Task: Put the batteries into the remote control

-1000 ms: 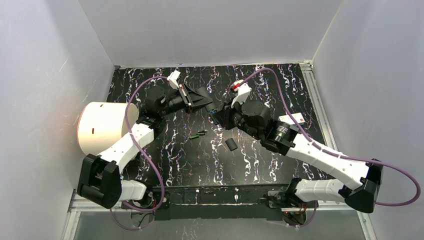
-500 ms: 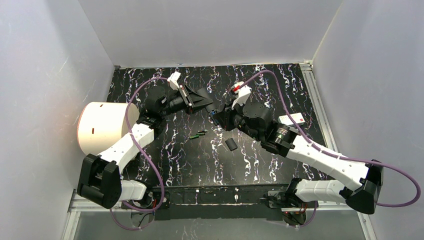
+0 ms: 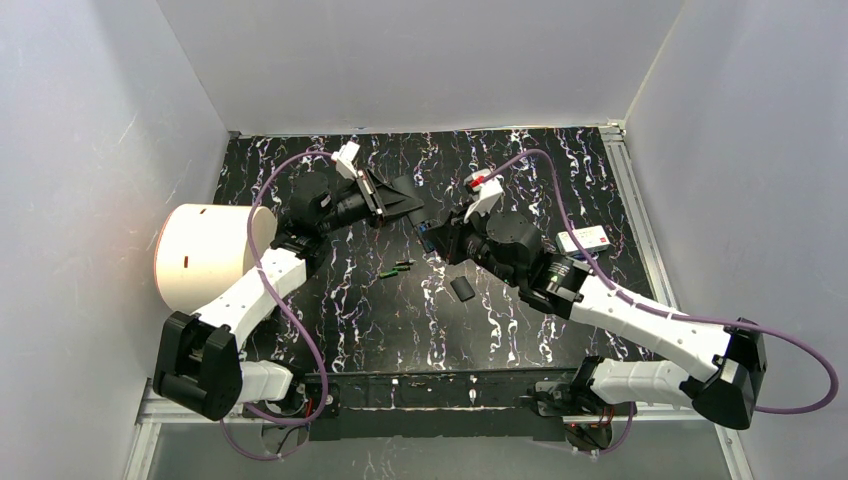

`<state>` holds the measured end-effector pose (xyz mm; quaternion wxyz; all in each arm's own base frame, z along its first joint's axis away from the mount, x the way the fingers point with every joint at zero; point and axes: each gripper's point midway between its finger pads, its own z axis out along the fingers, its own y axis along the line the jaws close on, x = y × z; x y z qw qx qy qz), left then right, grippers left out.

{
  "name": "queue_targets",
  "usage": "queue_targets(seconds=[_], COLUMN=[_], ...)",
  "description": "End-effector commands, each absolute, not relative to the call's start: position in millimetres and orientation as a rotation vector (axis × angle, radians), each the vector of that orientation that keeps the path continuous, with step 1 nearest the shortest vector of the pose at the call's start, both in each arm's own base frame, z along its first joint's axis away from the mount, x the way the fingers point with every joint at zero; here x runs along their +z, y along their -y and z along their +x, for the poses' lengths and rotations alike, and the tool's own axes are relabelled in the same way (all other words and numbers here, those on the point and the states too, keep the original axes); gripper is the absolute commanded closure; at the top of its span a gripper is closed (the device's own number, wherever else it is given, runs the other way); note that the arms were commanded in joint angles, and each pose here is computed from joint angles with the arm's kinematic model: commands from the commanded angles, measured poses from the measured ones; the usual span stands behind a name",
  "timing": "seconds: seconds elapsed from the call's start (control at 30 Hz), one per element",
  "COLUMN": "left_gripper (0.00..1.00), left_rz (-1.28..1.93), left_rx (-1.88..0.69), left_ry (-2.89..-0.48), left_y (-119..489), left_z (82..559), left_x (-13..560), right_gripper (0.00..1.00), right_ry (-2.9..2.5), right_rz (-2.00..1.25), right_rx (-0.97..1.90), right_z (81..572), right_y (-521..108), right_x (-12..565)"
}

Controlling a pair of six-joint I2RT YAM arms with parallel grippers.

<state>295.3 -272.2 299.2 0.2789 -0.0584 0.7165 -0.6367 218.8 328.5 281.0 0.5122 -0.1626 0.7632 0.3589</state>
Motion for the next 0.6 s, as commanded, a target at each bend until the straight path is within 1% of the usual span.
queue_targets(seconds=[0.0, 0.17, 0.3, 0.57], left_gripper=[1.00, 1.00, 1.00, 1.00], left_rz=[0.020, 0.032, 0.002, -0.027], left_rx=[-1.798, -1.807, -1.820, -1.820], left_ry=[-1.529, -1.523, -1.545, -1.591], left_y=[258, 257, 257, 257], left_z=[272, 266, 266, 266], left_x=[414, 408, 398, 378], right_gripper=[0.99, 0.94, 0.91, 0.83], right_ry=[-2.152, -2.151, -2.106, -1.992], right_rz=[-0.534, -0.438, -0.430, -0.402], right_rx=[0.682, 0.651, 0.679, 0.750], right_z=[196, 207, 211, 216], right_y=[-309, -309, -315, -321], right_x=[182, 194, 207, 258])
